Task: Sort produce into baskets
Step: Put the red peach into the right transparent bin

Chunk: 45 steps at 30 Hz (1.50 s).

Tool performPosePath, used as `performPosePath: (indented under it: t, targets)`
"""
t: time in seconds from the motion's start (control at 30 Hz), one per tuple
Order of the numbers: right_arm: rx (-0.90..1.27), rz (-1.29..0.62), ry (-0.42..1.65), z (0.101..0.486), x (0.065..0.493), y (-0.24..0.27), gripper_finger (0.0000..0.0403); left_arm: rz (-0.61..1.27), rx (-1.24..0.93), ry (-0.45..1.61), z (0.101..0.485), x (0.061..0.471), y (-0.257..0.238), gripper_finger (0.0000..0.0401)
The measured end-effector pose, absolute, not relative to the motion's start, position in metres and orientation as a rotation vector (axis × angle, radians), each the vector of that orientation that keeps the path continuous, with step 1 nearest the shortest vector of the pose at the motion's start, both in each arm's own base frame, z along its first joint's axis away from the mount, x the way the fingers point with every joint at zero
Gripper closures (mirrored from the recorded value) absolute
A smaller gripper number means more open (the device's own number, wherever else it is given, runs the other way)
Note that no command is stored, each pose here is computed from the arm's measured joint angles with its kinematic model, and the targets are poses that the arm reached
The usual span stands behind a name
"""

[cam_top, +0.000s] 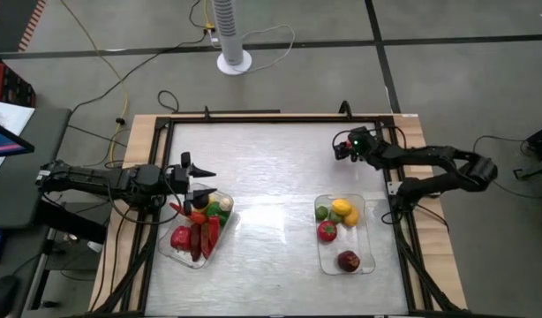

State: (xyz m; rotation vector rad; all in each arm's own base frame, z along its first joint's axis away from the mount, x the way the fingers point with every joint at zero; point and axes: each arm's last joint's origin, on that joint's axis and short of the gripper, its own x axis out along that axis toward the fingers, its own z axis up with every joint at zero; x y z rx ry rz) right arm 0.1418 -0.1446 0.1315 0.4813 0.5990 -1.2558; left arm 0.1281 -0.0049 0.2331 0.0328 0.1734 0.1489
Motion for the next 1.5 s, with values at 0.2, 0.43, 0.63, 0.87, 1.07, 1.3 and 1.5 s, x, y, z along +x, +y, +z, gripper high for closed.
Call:
performPosePath:
  t: [0.2,0.43,0.63,0.87,1.07,1.3,1.5]
  targets:
    - [0.463,-1.232,0.617,0.119,0.148,-0.151,0.0078,0.149,0.024,0.173,0.233,0.128,-0.005,0.0189]
    - [0.428,-1.249,0.652,0.113,0.150,-0.151,0.0103,0.139,0.026,0.173,0.233,0.128,-0.005,0.0189]
    - [0.420,-1.254,0.655,0.113,0.150,-0.151,0.0143,0.139,0.027,0.173,0.233,0.128,-0.005,0.0189]
    - [0.420,-1.248,0.665,0.113,0.150,-0.150,0.0217,0.139,0.026,0.173,0.233,0.128,-0.005,0.0189]
    - [0.467,-1.144,0.739,0.122,0.149,-0.146,0.0264,0.112,0.013,0.170,0.237,0.128,-0.006,0.0189]
    - [0.552,-0.806,0.828,0.172,0.153,-0.112,0.0265,0.088,0.001,0.159,0.253,0.125,-0.006,0.0189]
    - [0.599,-0.429,0.737,0.222,0.146,-0.059,0.0264,0.101,-0.040,0.163,0.253,0.125,-0.006,0.0189]
